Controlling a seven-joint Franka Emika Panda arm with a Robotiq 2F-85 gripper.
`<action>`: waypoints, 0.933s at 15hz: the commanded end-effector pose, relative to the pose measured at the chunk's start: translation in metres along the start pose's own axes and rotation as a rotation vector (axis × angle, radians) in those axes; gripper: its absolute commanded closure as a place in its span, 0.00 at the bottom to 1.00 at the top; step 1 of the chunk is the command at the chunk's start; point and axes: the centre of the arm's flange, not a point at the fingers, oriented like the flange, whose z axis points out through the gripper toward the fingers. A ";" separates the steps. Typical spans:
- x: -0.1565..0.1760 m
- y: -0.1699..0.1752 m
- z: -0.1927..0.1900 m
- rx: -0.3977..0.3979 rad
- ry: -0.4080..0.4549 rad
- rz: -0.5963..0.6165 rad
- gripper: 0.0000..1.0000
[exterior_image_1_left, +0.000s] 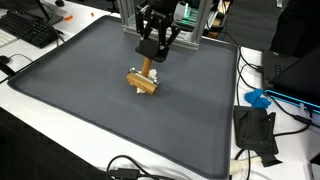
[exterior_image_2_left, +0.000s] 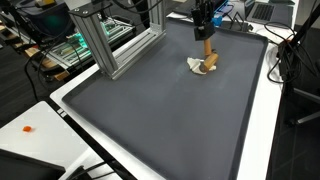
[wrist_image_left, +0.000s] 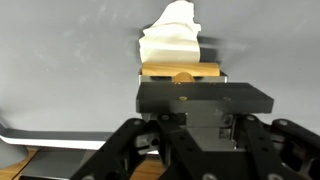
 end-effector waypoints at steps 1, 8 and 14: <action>-0.018 0.011 0.021 -0.022 -0.154 -0.021 0.77; -0.023 0.016 0.018 -0.014 -0.247 -0.036 0.77; -0.033 0.014 0.013 -0.055 -0.305 -0.029 0.77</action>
